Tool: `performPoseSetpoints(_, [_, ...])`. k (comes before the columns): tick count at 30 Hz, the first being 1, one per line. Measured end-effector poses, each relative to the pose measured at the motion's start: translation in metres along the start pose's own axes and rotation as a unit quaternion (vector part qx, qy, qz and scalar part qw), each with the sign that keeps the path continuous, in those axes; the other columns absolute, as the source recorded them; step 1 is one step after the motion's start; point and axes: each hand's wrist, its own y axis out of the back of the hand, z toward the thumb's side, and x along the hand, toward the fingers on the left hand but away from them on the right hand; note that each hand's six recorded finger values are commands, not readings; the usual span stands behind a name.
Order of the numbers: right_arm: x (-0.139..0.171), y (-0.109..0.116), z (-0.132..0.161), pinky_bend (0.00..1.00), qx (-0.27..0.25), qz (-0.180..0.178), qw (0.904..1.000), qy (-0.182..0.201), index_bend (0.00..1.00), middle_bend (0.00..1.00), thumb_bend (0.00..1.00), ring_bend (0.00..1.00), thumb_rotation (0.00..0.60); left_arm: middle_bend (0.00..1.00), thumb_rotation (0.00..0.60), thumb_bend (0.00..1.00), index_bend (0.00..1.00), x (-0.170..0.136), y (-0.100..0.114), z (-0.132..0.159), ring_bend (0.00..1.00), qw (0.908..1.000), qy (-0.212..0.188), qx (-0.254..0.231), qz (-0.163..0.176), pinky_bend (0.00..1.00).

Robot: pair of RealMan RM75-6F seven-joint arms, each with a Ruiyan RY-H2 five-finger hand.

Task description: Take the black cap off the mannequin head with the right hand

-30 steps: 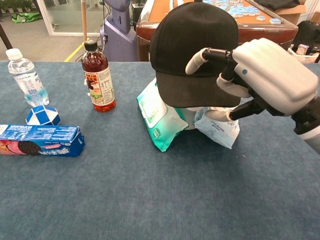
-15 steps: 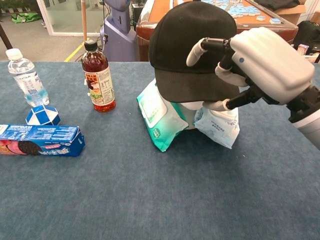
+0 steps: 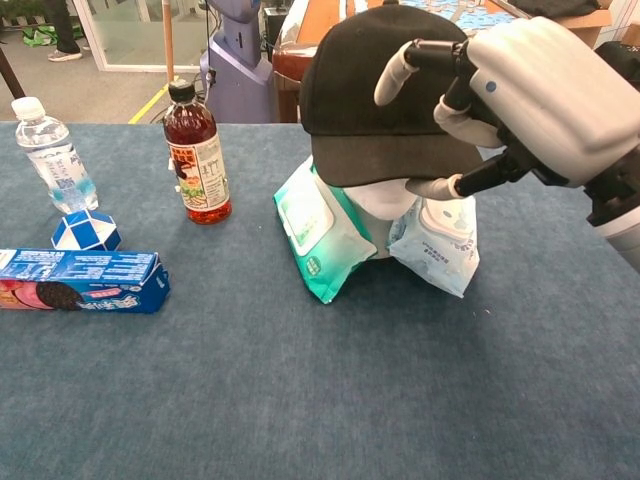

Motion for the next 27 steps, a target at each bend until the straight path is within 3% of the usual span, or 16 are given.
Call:
performPoseSetpoints(16, [-0.011, 0.014, 0.009, 1.0, 0.002, -0.008, 1.0, 0.0, 0.48, 1.0, 0.15, 0.97, 0.6, 0.31, 0.6, 0.17, 0.22, 0.0, 0.0, 0.0, 0.23, 1.0, 0.001, -0.001, -0.003, 0.45])
performPoseSetpoints(27, [-0.013, 0.016, 0.008, 1.0, -0.004, -0.003, 1.0, -0.006, 0.56, 1.0, 0.26, 0.98, 0.6, 0.31, 0.6, 0.18, 0.22, 0.0, -0.001, 0.0, 0.23, 1.0, 0.001, 0.0, -0.005, 0.45])
